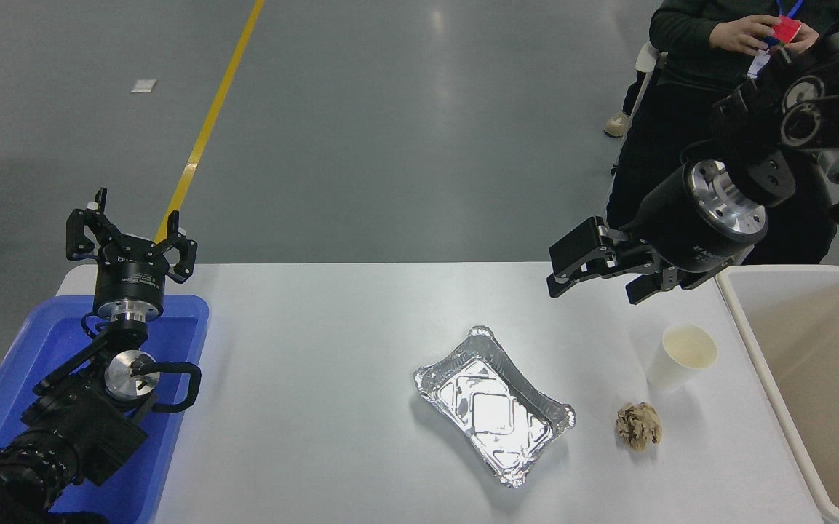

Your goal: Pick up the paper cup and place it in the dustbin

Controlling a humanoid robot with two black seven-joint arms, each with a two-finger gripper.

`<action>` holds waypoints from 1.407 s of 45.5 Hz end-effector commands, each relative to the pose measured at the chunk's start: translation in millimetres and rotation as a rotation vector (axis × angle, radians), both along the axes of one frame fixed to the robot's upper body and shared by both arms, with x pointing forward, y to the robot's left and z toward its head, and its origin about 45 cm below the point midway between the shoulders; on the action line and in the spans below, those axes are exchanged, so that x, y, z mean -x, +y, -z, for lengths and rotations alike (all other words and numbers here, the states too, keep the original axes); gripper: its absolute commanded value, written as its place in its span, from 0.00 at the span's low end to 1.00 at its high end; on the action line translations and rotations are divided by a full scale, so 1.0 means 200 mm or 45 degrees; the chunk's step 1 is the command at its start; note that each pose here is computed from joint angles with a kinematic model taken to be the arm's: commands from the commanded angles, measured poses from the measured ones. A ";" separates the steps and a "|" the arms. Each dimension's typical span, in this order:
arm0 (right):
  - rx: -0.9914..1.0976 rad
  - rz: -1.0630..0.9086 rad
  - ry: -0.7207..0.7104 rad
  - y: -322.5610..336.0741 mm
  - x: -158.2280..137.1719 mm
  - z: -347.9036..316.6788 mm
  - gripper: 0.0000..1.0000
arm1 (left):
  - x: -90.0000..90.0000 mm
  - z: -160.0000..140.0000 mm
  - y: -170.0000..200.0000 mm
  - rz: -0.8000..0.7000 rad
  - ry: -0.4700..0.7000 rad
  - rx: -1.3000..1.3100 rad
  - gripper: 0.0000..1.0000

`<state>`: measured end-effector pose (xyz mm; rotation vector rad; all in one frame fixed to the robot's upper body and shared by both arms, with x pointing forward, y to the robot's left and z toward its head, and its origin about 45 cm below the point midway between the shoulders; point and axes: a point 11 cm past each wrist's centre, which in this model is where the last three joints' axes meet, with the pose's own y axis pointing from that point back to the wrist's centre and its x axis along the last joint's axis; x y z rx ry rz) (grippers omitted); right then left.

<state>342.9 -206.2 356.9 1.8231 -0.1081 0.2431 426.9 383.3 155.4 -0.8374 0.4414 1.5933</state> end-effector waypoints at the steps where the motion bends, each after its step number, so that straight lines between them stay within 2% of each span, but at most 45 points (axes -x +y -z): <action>1: 0.069 -0.049 -0.085 -0.02 -0.04 0.14 1.00 | 0.00 0.00 0.00 0.000 0.000 0.000 0.99; 15: 0.393 -0.207 -0.166 -0.41 -0.15 0.32 1.00 | 0.00 0.00 0.00 0.000 0.000 0.000 0.99; 30: 0.507 -0.054 -0.170 -0.88 -0.20 0.57 1.00 | 0.00 0.00 0.00 0.001 -0.001 0.000 0.99; 51: 0.478 0.136 -0.217 -1.08 -0.23 0.87 1.00 | 0.00 0.00 0.00 0.001 -0.001 0.000 0.99; 64: 0.472 0.122 -0.202 -1.08 -0.16 1.01 1.00 | 0.00 0.00 0.00 0.000 0.000 0.000 0.99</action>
